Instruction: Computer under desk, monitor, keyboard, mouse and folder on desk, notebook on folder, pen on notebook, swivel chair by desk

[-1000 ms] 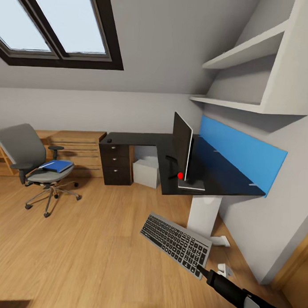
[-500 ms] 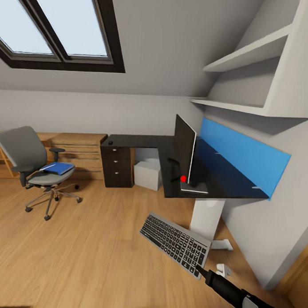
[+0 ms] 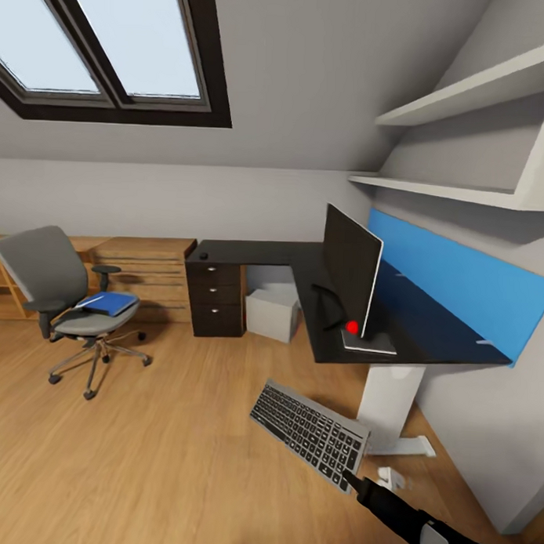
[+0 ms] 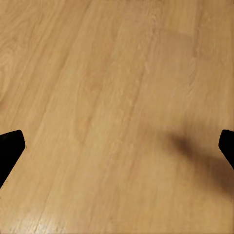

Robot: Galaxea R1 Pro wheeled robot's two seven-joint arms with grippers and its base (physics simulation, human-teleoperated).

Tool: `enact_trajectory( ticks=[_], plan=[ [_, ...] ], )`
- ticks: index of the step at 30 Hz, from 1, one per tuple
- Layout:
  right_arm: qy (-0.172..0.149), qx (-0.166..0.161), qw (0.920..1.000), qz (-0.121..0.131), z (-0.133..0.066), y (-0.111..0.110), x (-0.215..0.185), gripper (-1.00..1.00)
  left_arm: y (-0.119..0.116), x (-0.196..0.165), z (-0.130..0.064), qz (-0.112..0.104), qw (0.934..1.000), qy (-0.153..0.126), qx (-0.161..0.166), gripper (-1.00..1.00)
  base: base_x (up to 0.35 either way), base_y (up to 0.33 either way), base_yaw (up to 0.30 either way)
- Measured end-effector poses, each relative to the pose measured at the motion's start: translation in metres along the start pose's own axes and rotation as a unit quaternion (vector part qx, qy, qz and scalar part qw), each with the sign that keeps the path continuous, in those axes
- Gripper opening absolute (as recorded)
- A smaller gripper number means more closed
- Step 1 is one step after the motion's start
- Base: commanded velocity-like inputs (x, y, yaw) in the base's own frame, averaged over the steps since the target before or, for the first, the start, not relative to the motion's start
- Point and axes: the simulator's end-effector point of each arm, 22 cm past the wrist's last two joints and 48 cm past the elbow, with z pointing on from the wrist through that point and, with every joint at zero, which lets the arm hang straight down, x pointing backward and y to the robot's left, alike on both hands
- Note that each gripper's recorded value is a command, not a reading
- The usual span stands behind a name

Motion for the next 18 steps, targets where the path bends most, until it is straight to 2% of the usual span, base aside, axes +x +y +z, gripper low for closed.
enact_trajectory(
  ticks=[4,8,18],
  plan=[
    [0.002,0.017,0.9998,0.004,0.015,0.007,0.013,-1.0,0.0,0.0,0.0,0.0,1.0,0.0,0.0,1.0,0.204,0.261,0.0],
    [-0.006,0.029,0.9996,-0.001,0.022,0.008,0.015,-1.0,0.001,0.0,0.0,-0.006,1.0,0.0,-0.003,1.0,0.204,0.261,0.0],
    [-0.017,0.032,0.9993,-0.011,0.023,0.008,0.011,-1.0,0.003,0.0,0.0,-0.011,0.9999,0.0,-0.006,1.0,0.204,0.261,0.0]
  ],
)
